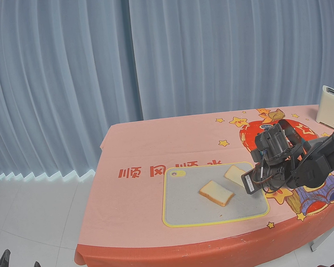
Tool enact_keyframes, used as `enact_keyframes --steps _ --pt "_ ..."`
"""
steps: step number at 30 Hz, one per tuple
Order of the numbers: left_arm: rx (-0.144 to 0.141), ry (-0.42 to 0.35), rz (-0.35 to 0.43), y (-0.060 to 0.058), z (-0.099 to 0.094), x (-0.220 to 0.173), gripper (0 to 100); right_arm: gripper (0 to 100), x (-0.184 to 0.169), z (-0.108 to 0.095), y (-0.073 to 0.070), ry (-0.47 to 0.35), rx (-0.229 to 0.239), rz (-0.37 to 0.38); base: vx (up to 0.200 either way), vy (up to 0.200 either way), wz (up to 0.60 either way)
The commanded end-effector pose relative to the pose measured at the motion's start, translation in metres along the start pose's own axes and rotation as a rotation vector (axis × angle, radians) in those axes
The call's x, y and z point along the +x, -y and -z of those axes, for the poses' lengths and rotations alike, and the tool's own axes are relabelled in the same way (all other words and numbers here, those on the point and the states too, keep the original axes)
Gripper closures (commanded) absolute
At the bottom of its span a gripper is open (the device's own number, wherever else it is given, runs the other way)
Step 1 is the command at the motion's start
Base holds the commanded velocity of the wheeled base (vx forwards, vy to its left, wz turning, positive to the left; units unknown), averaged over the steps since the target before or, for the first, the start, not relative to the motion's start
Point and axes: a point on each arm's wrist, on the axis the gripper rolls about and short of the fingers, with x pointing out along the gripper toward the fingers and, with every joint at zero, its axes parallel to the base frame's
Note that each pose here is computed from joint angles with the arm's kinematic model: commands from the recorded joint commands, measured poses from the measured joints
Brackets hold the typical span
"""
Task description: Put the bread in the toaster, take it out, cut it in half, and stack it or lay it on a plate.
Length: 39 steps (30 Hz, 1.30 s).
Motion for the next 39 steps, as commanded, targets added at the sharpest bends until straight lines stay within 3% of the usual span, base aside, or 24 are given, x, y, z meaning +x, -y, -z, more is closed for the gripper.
enact_keyframes --steps 1,25,39 --pt "0.000 -0.001 0.000 0.000 0.005 0.000 0 100 0.001 0.001 -0.001 0.000 0.001 -0.003 0.000 0.000 0.00" --pt "-0.002 -0.001 0.000 0.000 0.005 0.000 0 100 -0.038 -0.011 0.015 0.114 0.082 -0.004 0.000 0.000 0.00" --pt "-0.002 0.000 0.000 0.000 0.005 0.000 0 100 -0.096 -0.003 0.035 0.239 0.133 -0.022 0.000 0.000 0.00"
